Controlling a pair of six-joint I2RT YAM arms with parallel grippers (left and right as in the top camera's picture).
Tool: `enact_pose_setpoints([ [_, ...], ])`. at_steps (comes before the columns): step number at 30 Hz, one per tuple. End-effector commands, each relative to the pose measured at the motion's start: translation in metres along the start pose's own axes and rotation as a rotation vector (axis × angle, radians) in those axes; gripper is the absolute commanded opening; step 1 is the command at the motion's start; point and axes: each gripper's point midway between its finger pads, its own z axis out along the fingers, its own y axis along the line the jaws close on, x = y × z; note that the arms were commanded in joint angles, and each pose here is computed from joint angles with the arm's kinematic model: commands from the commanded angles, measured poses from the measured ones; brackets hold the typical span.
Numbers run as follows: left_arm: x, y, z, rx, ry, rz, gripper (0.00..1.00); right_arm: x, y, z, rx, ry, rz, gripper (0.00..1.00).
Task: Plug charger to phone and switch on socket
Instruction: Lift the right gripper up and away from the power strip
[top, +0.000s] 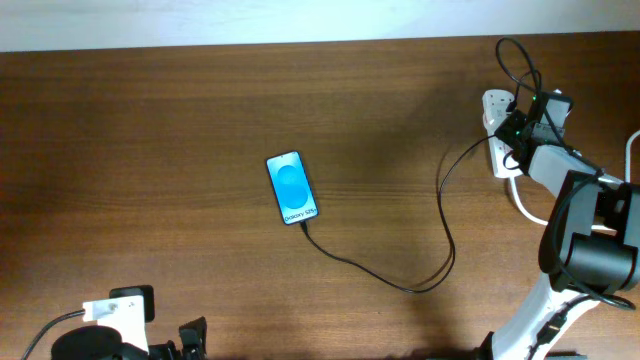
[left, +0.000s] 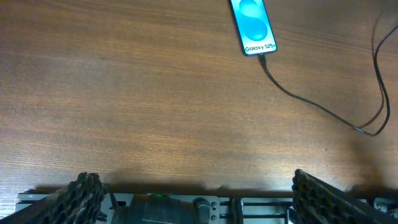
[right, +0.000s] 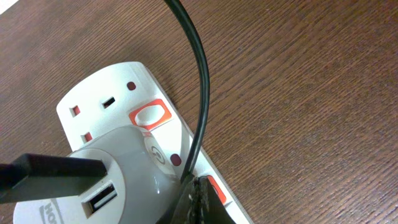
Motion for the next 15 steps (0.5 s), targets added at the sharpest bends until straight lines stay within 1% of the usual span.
enact_pose_setpoints([
  [1, 0.001, 0.001, 0.000, -0.002, 0.000, 0.001, 1.00, 0.131, 0.105, -0.010, -0.416, 0.401, -0.100, 0.04],
  [6, 0.001, 0.001, 0.000, -0.002, 0.000, 0.001, 1.00, 0.139, 0.109, -0.013, -0.414, 0.420, -0.110, 0.04],
  [8, 0.001, 0.001, 0.000, -0.002, 0.000, 0.001, 0.99, 0.138, 0.098, -0.008, -0.347, 0.410, -0.092, 0.04],
  [12, 0.001, 0.001, 0.000, -0.002, 0.000, 0.001, 1.00, 0.137, 0.075, -0.006, -0.276, 0.435, -0.059, 0.04],
  [15, 0.001, 0.001, 0.000, -0.002, 0.000, 0.001, 0.99, 0.125, 0.059, -0.009, -0.244, 0.429, -0.028, 0.04],
])
